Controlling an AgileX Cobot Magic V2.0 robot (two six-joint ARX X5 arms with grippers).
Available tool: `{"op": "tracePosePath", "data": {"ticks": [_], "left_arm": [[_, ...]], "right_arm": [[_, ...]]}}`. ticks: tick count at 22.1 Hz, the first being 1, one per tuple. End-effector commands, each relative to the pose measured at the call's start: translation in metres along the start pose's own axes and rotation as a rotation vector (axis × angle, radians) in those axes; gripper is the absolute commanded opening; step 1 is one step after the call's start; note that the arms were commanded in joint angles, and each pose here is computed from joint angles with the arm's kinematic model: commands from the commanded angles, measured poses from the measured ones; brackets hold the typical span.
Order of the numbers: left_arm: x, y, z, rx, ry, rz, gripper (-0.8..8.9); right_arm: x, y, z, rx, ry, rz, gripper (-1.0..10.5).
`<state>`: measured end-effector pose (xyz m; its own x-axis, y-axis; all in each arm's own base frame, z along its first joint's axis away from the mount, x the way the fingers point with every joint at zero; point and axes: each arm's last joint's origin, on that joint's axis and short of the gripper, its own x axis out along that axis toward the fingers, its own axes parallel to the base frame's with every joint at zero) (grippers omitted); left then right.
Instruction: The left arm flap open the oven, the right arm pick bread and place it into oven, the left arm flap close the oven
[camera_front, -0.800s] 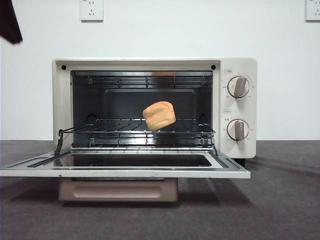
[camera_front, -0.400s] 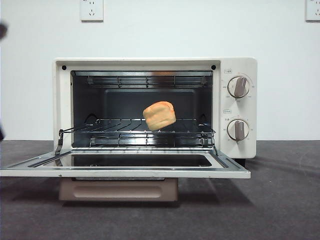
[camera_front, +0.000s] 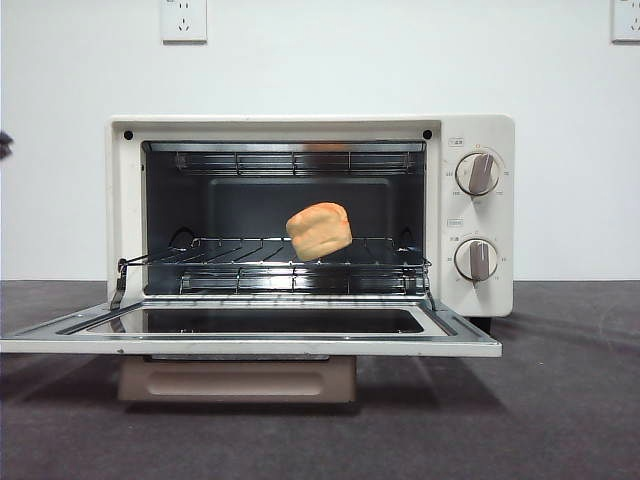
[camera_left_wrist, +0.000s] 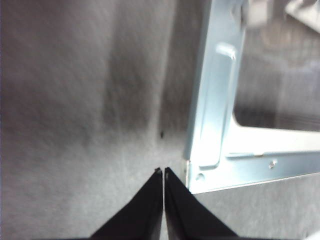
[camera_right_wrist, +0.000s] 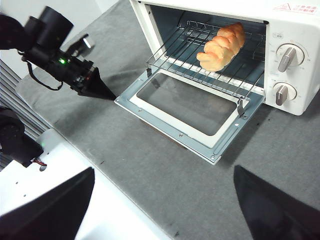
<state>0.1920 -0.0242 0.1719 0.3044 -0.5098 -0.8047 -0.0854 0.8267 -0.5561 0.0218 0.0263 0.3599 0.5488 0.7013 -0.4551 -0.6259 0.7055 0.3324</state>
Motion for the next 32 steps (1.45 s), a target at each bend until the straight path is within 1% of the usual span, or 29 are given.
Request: {"op": "tracePosePath", "data": {"ticks": [1, 5, 11, 15, 23, 28, 32], "left_arm": [[0.013, 0.006, 0.003, -0.038, 0.058, 0.009, 0.07], [0.022, 0.009, 0.005, -0.055, 0.099, -0.021, 0.08], [0.025, 0.008, 0.008, -0.062, 0.098, -0.08, 0.08], [0.024, 0.007, 0.008, -0.064, 0.1, -0.097, 0.08], [0.024, 0.003, 0.01, -0.067, 0.111, -0.224, 0.08], [0.02, 0.0, 0.015, -0.086, 0.083, -0.302, 0.08], [0.009, -0.008, 0.023, -0.087, 0.006, -0.37, 0.08]], "right_arm": [[-0.001, 0.001, 0.004, 0.003, -0.029, 0.002, 4.4], [-0.001, 0.002, 0.005, 0.002, -0.042, -0.001, 4.4], [-0.001, 0.002, 0.006, 0.002, -0.052, -0.005, 4.4], [-0.001, 0.002, 0.007, 0.002, -0.059, -0.008, 4.4], [-0.001, 0.001, 0.007, 0.017, -0.065, -0.021, 4.4], [-0.001, 0.001, 0.007, 0.029, -0.065, -0.02, 4.4], [-0.001, 0.001, 0.007, 0.045, -0.066, -0.02, 4.4]]}}
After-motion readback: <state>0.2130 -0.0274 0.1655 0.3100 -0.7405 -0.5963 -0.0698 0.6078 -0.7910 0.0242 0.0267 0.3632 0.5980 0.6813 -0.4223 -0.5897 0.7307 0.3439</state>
